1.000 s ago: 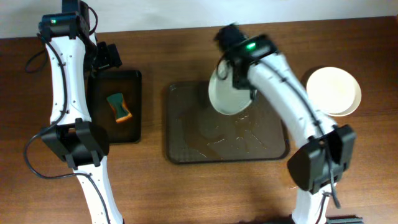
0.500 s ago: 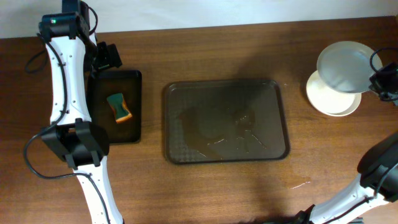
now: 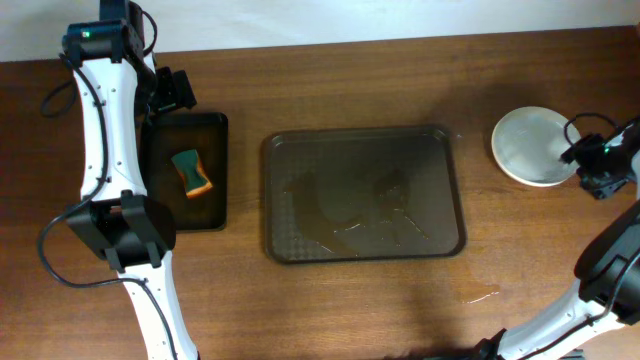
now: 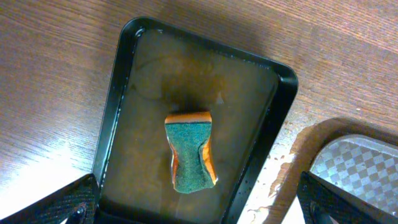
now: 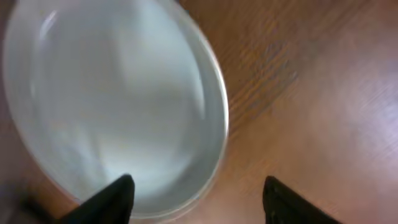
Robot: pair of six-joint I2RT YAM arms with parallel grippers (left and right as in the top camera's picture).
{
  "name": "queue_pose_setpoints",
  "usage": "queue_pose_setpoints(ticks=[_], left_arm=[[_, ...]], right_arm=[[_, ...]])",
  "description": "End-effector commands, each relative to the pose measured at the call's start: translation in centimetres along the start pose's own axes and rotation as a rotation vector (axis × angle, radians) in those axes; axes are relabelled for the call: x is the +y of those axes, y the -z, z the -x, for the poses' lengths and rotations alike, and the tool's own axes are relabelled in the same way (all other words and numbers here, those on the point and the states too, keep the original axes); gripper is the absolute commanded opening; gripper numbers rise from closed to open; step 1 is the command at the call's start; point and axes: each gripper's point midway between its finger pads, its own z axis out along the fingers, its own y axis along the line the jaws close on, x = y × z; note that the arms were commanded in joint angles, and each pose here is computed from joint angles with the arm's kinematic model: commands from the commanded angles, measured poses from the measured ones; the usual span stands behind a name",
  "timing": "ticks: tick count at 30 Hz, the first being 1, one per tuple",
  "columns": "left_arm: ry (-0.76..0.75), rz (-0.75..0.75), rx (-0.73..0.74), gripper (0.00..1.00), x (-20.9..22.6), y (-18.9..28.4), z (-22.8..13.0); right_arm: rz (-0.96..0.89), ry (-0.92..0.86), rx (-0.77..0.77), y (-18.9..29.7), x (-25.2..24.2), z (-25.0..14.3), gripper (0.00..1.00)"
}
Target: Clean dirty plates on tray and stack at the side
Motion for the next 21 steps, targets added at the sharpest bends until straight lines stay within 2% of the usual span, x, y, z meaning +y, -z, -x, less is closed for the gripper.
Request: queue_pose_setpoints(ticks=[1, 3, 5, 7, 9, 14, 21], left_arm=[[-0.002, -0.004, -0.010, 1.00, 0.2, 0.4, 0.2], [-0.002, -0.005, -0.010, 1.00, 0.2, 0.4, 0.2], [-0.002, -0.005, -0.010, 1.00, 0.2, 0.4, 0.2], [-0.002, -0.005, -0.010, 1.00, 0.2, 0.4, 0.2], [-0.003, -0.005, -0.010, 1.00, 0.2, 0.4, 0.2], [-0.002, -0.004, -0.010, 1.00, 0.2, 0.4, 0.2], [-0.002, -0.005, -0.010, 1.00, 0.2, 0.4, 0.2]], right_arm=[[0.060, 0.070, -0.212, 10.1, 3.6, 4.4, 0.73], [0.133, 0.184, -0.256, 16.0, 6.0, 3.8, 0.74], [0.222, 0.208, -0.196, 19.7, 7.9, -0.1, 0.73], [0.224, 0.236, -0.097, 21.7, 8.9, -5.4, 0.72], [0.228, 0.289, -0.021, 22.8, 10.2, -9.5, 0.98], [0.246, 0.437, 0.100, 22.6, 13.8, -14.9, 0.98], [0.234, 0.471, 0.144, 22.4, 14.2, -16.5, 0.98]])
